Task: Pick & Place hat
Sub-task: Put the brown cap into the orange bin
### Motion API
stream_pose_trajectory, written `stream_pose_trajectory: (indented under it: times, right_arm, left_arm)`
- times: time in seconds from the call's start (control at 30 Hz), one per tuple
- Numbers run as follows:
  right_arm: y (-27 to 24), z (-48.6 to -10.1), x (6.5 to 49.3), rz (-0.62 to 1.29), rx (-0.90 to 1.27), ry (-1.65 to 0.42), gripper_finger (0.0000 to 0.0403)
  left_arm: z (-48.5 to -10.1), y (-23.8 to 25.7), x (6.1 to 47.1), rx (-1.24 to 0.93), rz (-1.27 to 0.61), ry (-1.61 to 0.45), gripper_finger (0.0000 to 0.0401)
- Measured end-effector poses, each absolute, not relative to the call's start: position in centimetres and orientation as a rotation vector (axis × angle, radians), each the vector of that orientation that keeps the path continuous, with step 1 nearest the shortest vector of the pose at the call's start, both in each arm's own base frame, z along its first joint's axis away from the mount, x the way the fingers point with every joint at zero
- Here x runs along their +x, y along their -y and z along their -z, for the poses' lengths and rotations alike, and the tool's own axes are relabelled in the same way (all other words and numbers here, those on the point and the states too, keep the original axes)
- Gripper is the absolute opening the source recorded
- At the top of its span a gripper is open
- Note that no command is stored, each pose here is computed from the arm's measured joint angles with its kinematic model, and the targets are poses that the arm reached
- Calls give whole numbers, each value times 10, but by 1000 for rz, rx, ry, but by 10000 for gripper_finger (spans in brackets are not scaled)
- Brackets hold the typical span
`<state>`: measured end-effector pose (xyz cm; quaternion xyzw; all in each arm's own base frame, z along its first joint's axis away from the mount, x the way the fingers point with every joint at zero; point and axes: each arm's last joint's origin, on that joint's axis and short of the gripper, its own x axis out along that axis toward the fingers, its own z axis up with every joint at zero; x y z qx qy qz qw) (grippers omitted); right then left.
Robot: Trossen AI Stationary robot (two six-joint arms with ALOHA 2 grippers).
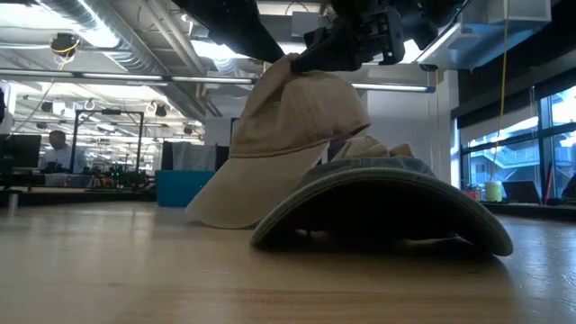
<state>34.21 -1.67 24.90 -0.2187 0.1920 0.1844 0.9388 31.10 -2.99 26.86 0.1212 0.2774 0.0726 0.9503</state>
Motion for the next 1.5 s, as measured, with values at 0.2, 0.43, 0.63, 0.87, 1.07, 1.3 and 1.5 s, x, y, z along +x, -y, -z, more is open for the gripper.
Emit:
stream_pose_trajectory:
  times: [0.2,0.43,0.63,0.87,1.07,1.3,1.5]
  right_arm:
    - [17,-249,341,-375,-441,-399,35]
    - [16,-264,337,-373,-414,-409,34]
    - [17,-290,331,-355,-362,-409,31]
    - [30,-341,314,-116,-397,-444,31]
    - [48,-390,288,158,-453,-446,29]
    - [80,-402,276,376,-453,-472,30]
    - [117,-381,274,473,-416,-574,30]
  left_arm:
    - [-268,30,311,247,-149,-570,20]
    - [-273,28,307,285,-160,-573,75]
    - [-280,22,291,261,-236,-610,118]
    - [-269,13,268,185,-292,-603,121]
    - [-268,11,259,156,-328,-546,119]
    - [-263,10,260,180,-324,-521,117]
    - [-262,9,260,174,-326,-525,116]
